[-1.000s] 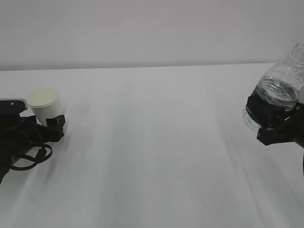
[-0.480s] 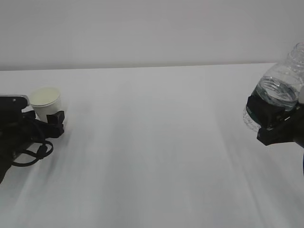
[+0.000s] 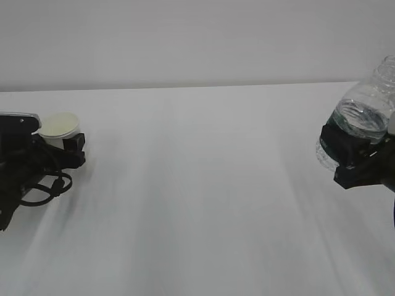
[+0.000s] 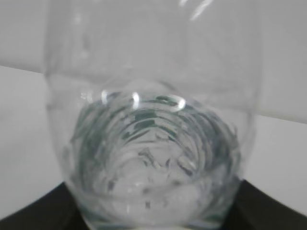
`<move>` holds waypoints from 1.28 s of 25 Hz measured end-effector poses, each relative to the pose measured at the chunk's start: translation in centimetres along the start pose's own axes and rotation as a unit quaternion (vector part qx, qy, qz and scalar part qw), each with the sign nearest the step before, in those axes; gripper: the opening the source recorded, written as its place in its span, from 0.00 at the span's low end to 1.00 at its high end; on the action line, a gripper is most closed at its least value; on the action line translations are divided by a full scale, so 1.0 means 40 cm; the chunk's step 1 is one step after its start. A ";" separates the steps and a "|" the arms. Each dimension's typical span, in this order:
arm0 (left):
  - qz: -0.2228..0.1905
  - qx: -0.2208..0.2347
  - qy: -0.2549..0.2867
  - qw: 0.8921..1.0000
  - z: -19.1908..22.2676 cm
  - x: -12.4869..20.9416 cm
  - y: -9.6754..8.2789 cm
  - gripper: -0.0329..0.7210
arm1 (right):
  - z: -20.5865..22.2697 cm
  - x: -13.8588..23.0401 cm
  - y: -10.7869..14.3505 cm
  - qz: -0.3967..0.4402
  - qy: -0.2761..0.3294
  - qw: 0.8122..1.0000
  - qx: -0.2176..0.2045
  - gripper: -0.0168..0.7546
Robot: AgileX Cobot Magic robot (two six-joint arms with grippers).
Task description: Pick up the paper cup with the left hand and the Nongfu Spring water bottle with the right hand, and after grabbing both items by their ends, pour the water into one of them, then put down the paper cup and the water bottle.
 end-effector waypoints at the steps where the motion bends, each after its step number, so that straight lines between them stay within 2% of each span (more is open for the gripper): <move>1: 0.000 0.001 -0.003 1.000 0.004 -0.003 -0.001 0.87 | 0.000 0.000 0.000 0.000 0.000 1.000 0.000 0.56; 18: 0.001 0.001 -0.003 1.000 0.025 0.009 0.001 0.85 | 0.000 0.000 -0.001 0.001 0.001 1.000 0.002 0.56; 27: 0.001 0.001 -0.004 1.000 0.025 0.008 0.000 0.69 | 0.000 0.000 -0.001 0.001 0.001 1.000 0.002 0.56; 32: 0.001 0.001 -0.005 1.000 0.025 0.008 0.000 0.66 | 0.000 0.000 -0.001 0.001 0.001 1.000 0.002 0.56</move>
Point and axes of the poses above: a point on each arm's last joint axis where the gripper is mounted, z pointing out along that axis toward the gripper, y along the wrist's bending axis when the last joint is at zero, x = y × z, the point moved 1 cm from there along z, pointing out along that axis toward the gripper, and after that the axes turned 14 degrees about -z, right-handed, at the moved point
